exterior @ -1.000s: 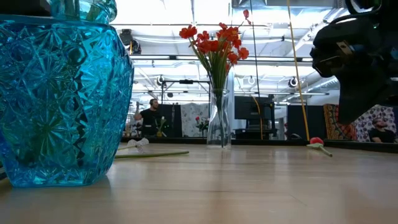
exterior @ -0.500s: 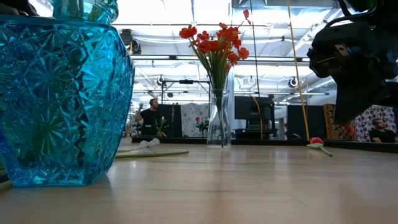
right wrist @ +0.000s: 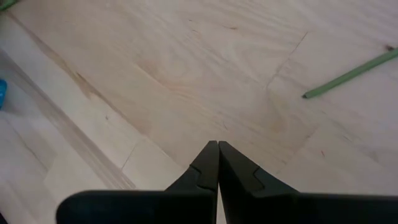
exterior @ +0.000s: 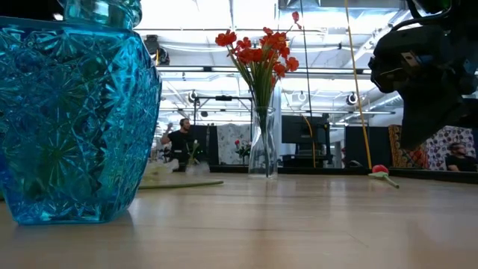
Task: Sort flowers into vase by color
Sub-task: Put the white flowers into the blue flower vase
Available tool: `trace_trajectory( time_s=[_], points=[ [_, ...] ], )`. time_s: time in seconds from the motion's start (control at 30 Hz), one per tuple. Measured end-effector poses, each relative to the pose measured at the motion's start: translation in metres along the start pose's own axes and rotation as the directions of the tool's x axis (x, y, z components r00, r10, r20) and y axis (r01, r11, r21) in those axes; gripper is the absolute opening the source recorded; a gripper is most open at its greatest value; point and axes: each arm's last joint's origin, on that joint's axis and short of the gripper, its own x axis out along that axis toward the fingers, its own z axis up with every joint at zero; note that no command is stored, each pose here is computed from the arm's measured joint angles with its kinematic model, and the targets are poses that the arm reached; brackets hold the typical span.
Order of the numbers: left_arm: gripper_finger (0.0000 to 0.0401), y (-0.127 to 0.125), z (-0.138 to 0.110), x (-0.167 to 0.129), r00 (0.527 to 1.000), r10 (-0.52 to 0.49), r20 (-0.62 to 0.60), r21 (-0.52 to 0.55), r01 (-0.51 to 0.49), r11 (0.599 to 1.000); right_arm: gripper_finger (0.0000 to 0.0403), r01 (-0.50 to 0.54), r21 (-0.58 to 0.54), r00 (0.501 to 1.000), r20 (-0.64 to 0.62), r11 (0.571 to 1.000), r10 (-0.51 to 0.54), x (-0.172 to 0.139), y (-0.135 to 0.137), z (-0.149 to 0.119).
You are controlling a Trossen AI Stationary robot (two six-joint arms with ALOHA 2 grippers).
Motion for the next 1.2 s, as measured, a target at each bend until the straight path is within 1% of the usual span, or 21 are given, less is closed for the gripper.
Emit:
trace_trajectory(
  time_s=[0.1, 0.17, 0.2, 0.27, 0.37, 0.4, 0.47, 0.57, 0.67, 0.73, 0.83, 0.93, 1.07, 1.2],
  points=[
    [0.0047, 0.001, 0.006, 0.002, 0.999, 0.044, 0.03, 0.006, -0.044, 0.999, 0.0, -0.005, 0.002, 1.0, 0.002, 1.0, 0.005, 0.0, 0.001, 0.0],
    [0.0018, 0.006, 0.01, 0.001, 0.994, 0.09, 0.064, 0.017, -0.091, 0.996, 0.0, -0.009, 0.002, 1.0, 0.002, 1.0, 0.009, 0.0, 0.001, 0.0],
    [0.001, 0.009, 0.013, 0.0, 0.989, 0.119, 0.082, 0.024, -0.122, 0.992, 0.0, -0.009, 0.003, 1.0, 0.002, 1.0, 0.009, 0.0, 0.001, 0.0],
    [0.0008, 0.017, 0.02, -0.004, 0.973, 0.196, 0.124, 0.045, -0.203, 0.978, 0.0, -0.015, 0.005, 1.0, 0.003, 1.0, 0.015, 0.0, 0.002, 0.0],
    [0.0007, 0.027, 0.03, -0.013, 0.937, 0.303, 0.173, 0.067, -0.319, 0.946, 0.0, -0.019, 0.006, 1.0, 0.003, 1.0, 0.019, 0.0, 0.002, 0.0],
    [0.0006, 0.029, 0.034, -0.017, 0.927, 0.325, 0.188, 0.073, -0.344, 0.936, 0.0, -0.021, 0.006, 1.0, 0.003, 1.0, 0.021, 0.0, 0.002, 0.0],
    [0.0003, 0.033, 0.039, -0.023, 0.915, 0.343, 0.21, 0.077, -0.365, 0.928, 0.0, -0.022, 0.005, 1.0, 0.003, 1.0, 0.022, 0.0, 0.002, 0.0],
    [0.0002, 0.037, 0.05, -0.035, 0.9, 0.344, 0.268, 0.097, -0.38, 0.92, 0.0, -0.023, 0.017, 1.0, 0.004, 1.0, 0.023, 0.0, 0.002, 0.0],
    [0.0002, 0.042, 0.067, -0.047, 0.882, 0.363, 0.302, 0.133, -0.416, 0.9, 0.0, -0.027, 0.054, 1.0, 0.005, 0.998, 0.027, 0.0, 0.003, 0.0],
    [0.0001, 0.049, 0.081, -0.051, 0.884, 0.354, 0.305, 0.149, -0.412, 0.899, 0.0, -0.029, 0.087, 1.0, 0.009, 0.996, 0.028, 0.0, 0.003, 0.0],
    [0.0001, 0.064, 0.102, -0.053, 0.909, 0.305, 0.282, 0.147, -0.355, 0.923, 0.0, -0.034, 0.122, 0.999, 0.033, 0.992, 0.03, 0.0, 0.003, 0.001],
    [0.0001, 0.079, 0.116, -0.05, 0.943, 0.241, 0.23, 0.14, -0.278, 0.95, 0.0, -0.039, 0.154, 0.998, 0.047, 0.987, 0.033, 0.0, 0.004, 0.002],
    [0.0001, 0.083, 0.127, -0.057, 0.969, 0.159, 0.189, 0.158, -0.189, 0.969, 0.0, -0.051, 0.19, 0.997, 0.068, 0.981, 0.038, 0.0, 0.005, 0.002],
    [0.0008, 0.083, 0.132, -0.061, 0.979, 0.133, 0.155, 0.121, -0.153, 0.981, 0.0, -0.065, 0.199, 0.996, 0.071, 0.978, 0.052, 0.0, 0.006, 0.003]
  ],
)
